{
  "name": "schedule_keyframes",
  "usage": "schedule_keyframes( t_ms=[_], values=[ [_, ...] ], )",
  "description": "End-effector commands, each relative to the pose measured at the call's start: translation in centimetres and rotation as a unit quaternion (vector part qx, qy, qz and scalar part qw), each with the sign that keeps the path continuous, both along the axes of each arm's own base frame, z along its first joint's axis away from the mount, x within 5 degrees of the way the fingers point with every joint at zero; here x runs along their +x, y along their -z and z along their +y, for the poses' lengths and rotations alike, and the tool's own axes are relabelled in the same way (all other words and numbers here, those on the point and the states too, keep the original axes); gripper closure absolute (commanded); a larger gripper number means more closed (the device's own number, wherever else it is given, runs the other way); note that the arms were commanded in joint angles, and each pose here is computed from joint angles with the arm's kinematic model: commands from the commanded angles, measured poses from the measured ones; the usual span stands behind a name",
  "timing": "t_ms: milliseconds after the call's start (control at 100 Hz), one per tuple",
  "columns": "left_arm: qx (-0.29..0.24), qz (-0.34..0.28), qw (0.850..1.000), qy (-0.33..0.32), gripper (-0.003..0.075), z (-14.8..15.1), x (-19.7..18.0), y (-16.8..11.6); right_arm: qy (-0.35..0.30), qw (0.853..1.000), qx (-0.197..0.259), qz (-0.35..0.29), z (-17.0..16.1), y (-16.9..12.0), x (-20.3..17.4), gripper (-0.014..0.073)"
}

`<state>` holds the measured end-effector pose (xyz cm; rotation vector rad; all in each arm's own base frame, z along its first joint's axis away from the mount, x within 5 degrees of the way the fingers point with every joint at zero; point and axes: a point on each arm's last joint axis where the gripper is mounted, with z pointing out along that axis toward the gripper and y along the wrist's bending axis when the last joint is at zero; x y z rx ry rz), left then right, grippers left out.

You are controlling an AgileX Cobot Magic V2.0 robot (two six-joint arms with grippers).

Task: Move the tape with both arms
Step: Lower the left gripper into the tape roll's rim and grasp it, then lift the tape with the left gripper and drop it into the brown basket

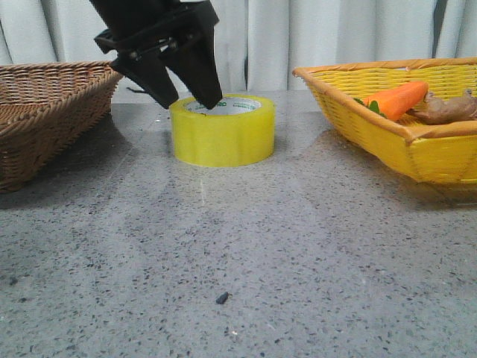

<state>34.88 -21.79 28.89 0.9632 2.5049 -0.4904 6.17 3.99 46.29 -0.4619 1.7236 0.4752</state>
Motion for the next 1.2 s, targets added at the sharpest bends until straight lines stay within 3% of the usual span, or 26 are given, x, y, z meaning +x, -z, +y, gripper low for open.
schedule_keyframes(
  t_ms=[0,220,290,360,500,670,830,1010,1100,1190],
  values=[
    [-0.035,-0.033,0.999,-0.007,0.0239,-0.4,-0.2,-2.4,0.002,0.999,0.016,-0.029,0.6,-1.0,0.8,0.0668],
    [-0.026,-0.013,1.0,-0.009,0.0243,-0.8,0.6,-0.5,0.002,1.0,0.008,-0.018,1.1,-0.8,1.5,0.0668],
    [-0.025,-0.012,1.0,-0.01,0.0286,-0.9,0.7,-0.2,0.002,1.0,0.008,-0.018,1.1,-0.8,1.5,0.0668],
    [-0.025,-0.013,1.0,-0.01,0.0399,-0.9,0.8,-0.2,0.002,1.0,0.007,-0.018,1.1,-0.7,1.5,0.0668],
    [-0.024,-0.014,1.0,-0.009,0.0744,-0.9,0.8,-0.2,0.004,1.0,0.005,-0.019,1.1,-0.7,1.6,0.0668],
    [-0.035,-0.032,0.999,0.0,0.0741,-0.7,0.4,-2.9,0.005,1.0,0.003,-0.021,1.1,-0.7,1.6,0.0668],
    [-0.051,-0.108,0.993,0.002,0.0741,1.5,-1.3,-10.2,0.005,1.0,0.006,-0.028,1.1,-0.9,1.6,0.0668],
    [-0.014,-0.242,0.969,-0.053,0.0741,7.6,-4.3,-17.6,0.006,1.0,0.005,-0.028,1.1,-0.9,1.6,0.0668],
    [0.028,-0.265,0.956,-0.121,0.0741,11.8,-5.3,-19.3,0.006,1.0,0.005,-0.028,1.1,-0.9,1.6,0.0668],
    [0.071,-0.248,0.95,-0.176,0.0741,15.7,-5.6,-19.6,0.008,0.999,0.002,-0.031,1.0,-0.9,1.6,0.0668]
  ],
)
